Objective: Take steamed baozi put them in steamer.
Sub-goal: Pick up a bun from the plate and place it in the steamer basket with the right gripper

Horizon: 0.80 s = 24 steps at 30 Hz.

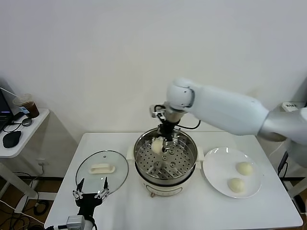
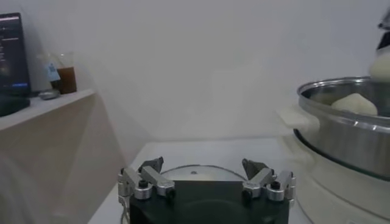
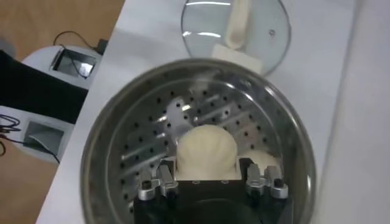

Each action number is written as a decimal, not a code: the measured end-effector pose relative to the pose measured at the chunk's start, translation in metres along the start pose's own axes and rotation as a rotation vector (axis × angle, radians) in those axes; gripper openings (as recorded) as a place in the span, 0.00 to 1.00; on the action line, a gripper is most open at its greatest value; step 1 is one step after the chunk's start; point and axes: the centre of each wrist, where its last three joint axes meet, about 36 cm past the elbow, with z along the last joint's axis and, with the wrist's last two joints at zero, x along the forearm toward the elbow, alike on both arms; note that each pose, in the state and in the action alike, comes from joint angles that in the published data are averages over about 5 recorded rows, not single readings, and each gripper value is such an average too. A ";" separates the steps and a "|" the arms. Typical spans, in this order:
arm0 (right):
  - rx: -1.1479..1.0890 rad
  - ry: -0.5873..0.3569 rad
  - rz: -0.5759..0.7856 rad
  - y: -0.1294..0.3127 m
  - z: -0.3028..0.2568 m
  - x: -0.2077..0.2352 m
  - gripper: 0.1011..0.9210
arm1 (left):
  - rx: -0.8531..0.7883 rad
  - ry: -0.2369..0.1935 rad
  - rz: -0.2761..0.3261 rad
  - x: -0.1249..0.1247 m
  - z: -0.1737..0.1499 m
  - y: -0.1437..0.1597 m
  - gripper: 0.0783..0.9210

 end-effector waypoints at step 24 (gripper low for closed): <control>-0.002 0.041 0.025 -0.018 -0.039 -0.073 0.61 | 0.005 0.002 -0.002 -0.003 0.001 0.001 0.88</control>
